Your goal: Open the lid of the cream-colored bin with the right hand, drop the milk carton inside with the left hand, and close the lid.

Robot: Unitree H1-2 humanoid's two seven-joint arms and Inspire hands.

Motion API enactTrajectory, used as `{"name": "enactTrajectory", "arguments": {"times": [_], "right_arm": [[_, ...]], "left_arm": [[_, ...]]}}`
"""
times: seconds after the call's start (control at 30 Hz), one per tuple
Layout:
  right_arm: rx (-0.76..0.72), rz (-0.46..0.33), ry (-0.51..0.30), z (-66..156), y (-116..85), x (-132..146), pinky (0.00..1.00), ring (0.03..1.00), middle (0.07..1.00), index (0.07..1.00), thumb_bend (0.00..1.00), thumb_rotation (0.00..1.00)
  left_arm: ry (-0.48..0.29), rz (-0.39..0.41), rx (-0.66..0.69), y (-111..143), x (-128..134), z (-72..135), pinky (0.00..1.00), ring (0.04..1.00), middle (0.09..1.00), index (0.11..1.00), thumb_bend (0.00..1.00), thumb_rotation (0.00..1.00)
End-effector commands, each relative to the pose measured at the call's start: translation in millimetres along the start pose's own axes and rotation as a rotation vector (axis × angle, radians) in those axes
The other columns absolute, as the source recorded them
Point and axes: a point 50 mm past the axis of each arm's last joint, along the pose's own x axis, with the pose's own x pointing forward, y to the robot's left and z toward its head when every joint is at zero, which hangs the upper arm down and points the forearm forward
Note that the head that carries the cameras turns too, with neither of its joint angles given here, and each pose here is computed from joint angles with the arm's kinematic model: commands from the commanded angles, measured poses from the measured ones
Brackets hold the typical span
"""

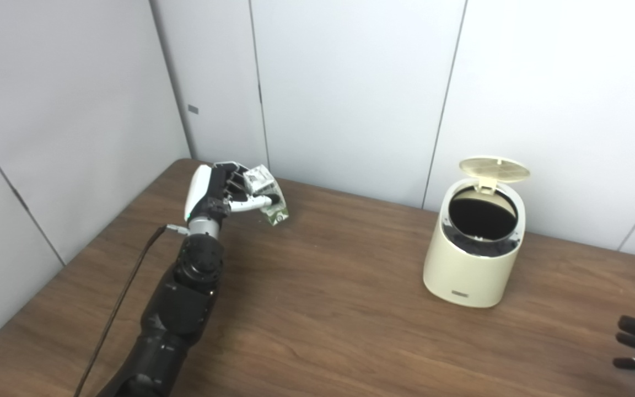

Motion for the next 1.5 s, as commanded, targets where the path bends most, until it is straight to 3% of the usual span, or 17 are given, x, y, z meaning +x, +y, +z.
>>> {"name": "enactTrajectory", "arguments": {"times": [0.0,0.03,0.1,0.13,0.17,0.27,0.33,0.47,0.57,0.83,0.97,1.0,1.03,1.27,1.47], "right_arm": [[0.026,-0.001,-0.044,2,9,4,0.75,0.834,0.838,0.812,0.22,0.90],[0.018,-0.005,-0.045,1,11,4,0.75,0.832,0.837,0.813,0.17,0.89],[-0.025,-0.015,-0.052,0,14,6,0.74,0.816,0.824,0.804,0.09,0.78],[-0.033,-0.015,-0.057,0,15,8,0.73,0.809,0.818,0.799,0.06,0.64],[-0.036,-0.016,-0.062,-1,17,9,0.72,0.803,0.811,0.792,0.05,0.44],[-0.029,-0.019,-0.060,-1,22,10,0.70,0.791,0.801,0.778,0.06,0.13],[-0.052,-0.013,-0.061,-1,25,11,0.68,0.779,0.793,0.772,0.07,0.09],[-0.090,-0.007,-0.054,-1,32,13,0.68,0.771,0.786,0.771,0.08,0.09],[-0.098,-0.007,-0.053,-4,38,15,0.67,0.765,0.780,0.765,0.09,0.02],[-0.136,-0.018,-0.009,-5,52,21,0.67,0.758,0.773,0.772,0.11,0.02],[-0.146,-0.024,0.003,-12,57,27,0.67,0.751,0.771,0.776,0.12,0.31],[-0.149,-0.024,0.005,-13,58,28,0.67,0.750,0.774,0.782,0.14,0.46],[-0.150,-0.024,0.006,-14,59,29,0.67,0.750,0.776,0.785,0.14,0.50],[-0.157,-0.033,0.021,-18,69,36,0.65,0.747,0.772,0.782,0.15,0.51],[-0.154,-0.024,0.024,-19,76,36,0.68,0.771,0.791,0.793,0.16,0.54]], "left_arm": [[-0.169,0.055,-0.039,25,14,37,0.32,0.391,0.473,0.482,0.53,0.00],[-0.189,0.054,-0.051,27,13,42,0.32,0.416,0.476,0.481,0.52,0.00],[-0.249,0.055,-0.052,28,9,57,0.33,0.435,0.474,0.485,0.51,0.00],[-0.281,0.055,-0.055,28,7,65,0.32,0.436,0.472,0.492,0.51,0.00],[-0.305,0.053,-0.062,27,4,71,0.32,0.435,0.469,0.493,0.51,0.00],[-0.378,0.027,-0.115,24,-2,90,0.31,0.432,0.471,0.499,0.50,0.00],[-0.401,0.013,-0.154,22,-5,103,0.32,0.431,0.475,0.498,0.50,0.00],[-0.434,-0.012,-0.207,23,-9,124,0.32,0.426,0.479,0.503,0.50,0.00],[-0.466,-0.032,-0.221,23,-11,134,0.33,0.429,0.477,0.501,0.50,0.00],[-0.537,-0.111,-0.249,17,-19,154,0.35,0.439,0.469,0.499,0.50,0.00],[-0.563,-0.160,-0.258,8,-23,163,0.35,0.437,0.471,0.500,0.50,0.00],[-0.572,-0.172,-0.260,6,-24,165,0.35,0.437,0.473,0.498,0.50,0.00],[-0.578,-0.179,-0.260,4,-26,166,0.35,0.436,0.474,0.497,0.50,0.00],[-0.613,-0.275,-0.331,-14,-45,176,0.34,0.436,0.472,0.495,0.50,0.00],[-0.627,-0.328,-0.319,-26,-59,171,0.33,0.433,0.482,0.499,0.50,0.00]]}}
